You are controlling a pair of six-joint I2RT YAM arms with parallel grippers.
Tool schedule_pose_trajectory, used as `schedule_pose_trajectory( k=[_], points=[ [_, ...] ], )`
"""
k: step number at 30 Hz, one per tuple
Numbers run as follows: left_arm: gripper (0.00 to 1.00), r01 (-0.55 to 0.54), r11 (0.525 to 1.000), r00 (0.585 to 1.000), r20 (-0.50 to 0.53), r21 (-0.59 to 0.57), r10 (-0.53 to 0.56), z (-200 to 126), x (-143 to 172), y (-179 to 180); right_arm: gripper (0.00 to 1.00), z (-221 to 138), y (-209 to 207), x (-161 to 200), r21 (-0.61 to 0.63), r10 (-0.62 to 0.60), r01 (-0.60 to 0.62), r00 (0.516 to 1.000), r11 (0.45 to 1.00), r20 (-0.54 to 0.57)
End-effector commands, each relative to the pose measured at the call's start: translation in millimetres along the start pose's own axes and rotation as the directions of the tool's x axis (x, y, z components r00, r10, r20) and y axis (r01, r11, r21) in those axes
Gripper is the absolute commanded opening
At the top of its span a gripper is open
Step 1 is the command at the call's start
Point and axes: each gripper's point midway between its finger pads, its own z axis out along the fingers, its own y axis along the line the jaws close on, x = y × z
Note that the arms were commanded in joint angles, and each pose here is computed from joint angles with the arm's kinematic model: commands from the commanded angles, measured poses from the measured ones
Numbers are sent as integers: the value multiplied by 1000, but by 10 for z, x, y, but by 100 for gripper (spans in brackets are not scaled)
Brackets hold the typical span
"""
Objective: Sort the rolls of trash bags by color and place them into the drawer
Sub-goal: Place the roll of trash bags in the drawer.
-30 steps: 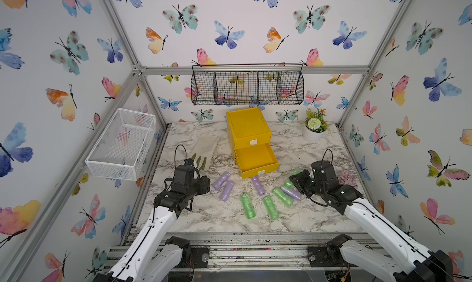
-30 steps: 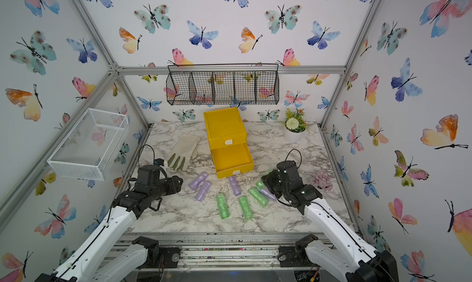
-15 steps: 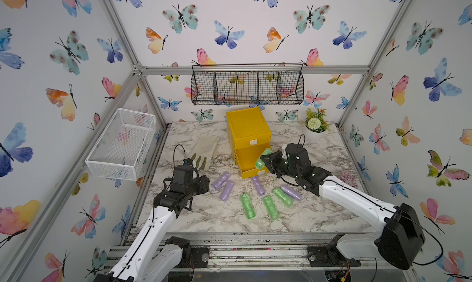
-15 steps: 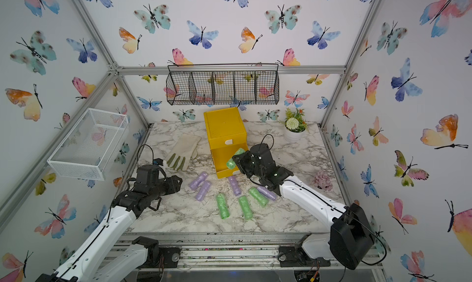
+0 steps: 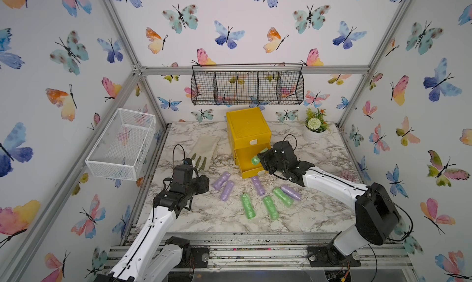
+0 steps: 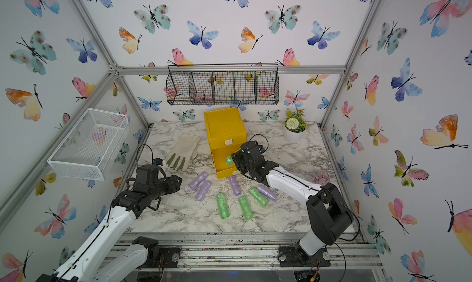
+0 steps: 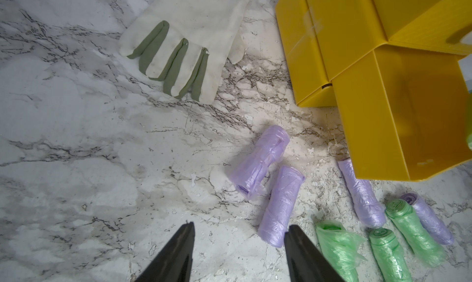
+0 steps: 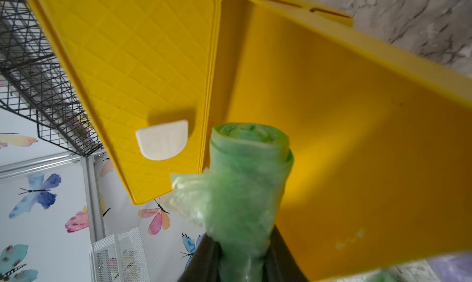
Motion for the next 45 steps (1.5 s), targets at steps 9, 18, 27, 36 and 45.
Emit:
schedule_pose_trajectory(
  k=[9,18,27,36,45],
  points=[
    [61,1,1000,1000,12,23,-2,-12,-12,-12,28,223,184,-183,-13,75,-74,991,997,114],
    [61,5,999,1000,17,33,-6,-23,-30,-14,30,394,150,-245,27,68,-73,986,997,155],
    [62,8,999,1000,19,34,-8,-27,-37,-10,34,557,126,-279,53,56,-66,983,996,174],
    [62,8,999,1000,18,35,-9,-25,-36,-8,40,601,52,-368,75,58,-74,979,994,193],
    [62,9,999,1000,22,34,-10,-32,-45,-4,44,572,48,-398,76,59,-75,978,994,200]
  ],
)
